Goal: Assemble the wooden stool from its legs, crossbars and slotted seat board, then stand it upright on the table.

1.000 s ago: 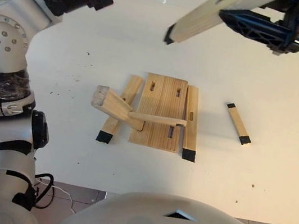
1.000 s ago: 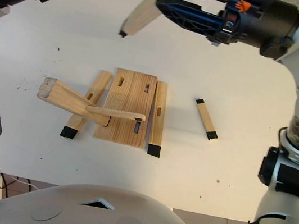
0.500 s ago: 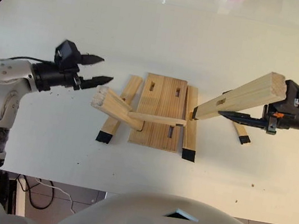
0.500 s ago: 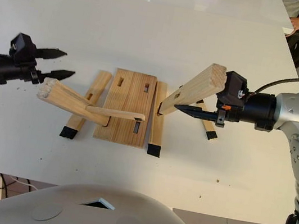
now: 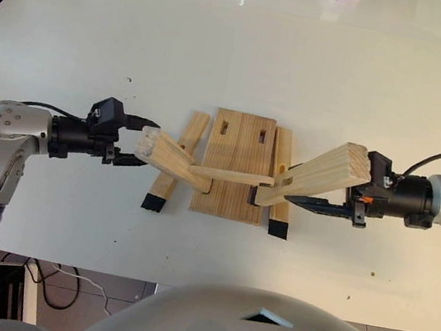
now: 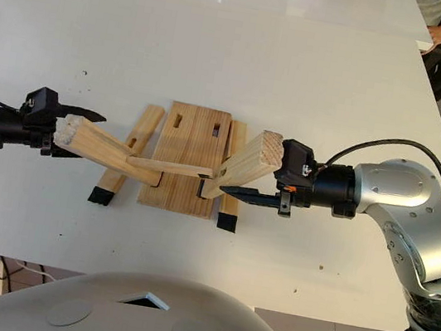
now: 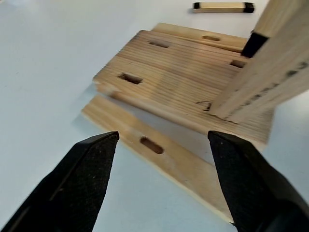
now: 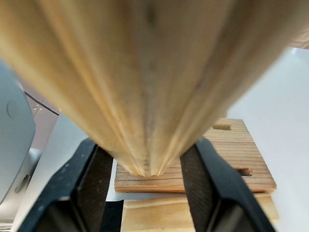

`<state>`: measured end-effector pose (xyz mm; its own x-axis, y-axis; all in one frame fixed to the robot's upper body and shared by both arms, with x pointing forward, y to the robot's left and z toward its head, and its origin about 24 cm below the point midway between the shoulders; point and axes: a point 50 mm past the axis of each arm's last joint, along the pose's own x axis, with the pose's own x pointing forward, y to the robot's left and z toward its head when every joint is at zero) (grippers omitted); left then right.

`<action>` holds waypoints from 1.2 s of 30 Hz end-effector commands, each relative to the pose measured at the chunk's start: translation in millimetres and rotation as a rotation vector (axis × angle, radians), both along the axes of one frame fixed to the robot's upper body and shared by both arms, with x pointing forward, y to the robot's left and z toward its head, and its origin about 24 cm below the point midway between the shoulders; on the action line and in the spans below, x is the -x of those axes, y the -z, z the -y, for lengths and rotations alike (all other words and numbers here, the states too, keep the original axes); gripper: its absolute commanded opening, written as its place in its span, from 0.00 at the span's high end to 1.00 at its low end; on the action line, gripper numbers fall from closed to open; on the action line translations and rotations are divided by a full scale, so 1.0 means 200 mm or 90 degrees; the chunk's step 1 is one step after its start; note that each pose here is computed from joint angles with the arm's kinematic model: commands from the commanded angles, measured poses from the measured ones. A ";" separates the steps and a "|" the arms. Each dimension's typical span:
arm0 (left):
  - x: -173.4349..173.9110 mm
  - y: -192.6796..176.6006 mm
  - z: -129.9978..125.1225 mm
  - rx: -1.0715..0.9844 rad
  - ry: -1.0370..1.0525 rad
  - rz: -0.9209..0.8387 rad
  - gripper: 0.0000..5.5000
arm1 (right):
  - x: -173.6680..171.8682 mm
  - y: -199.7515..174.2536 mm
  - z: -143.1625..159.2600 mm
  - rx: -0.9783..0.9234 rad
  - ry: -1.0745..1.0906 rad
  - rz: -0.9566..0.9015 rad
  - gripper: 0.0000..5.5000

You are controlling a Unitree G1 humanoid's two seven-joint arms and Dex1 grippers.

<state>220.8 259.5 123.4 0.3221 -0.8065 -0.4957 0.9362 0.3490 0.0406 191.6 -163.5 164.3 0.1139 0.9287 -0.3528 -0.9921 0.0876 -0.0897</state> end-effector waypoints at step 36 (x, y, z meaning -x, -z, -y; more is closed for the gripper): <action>0.04 -0.09 0.25 0.059 0.129 0.005 0.38 | -0.07 0.19 -0.06 0.063 -0.038 -0.013 0.63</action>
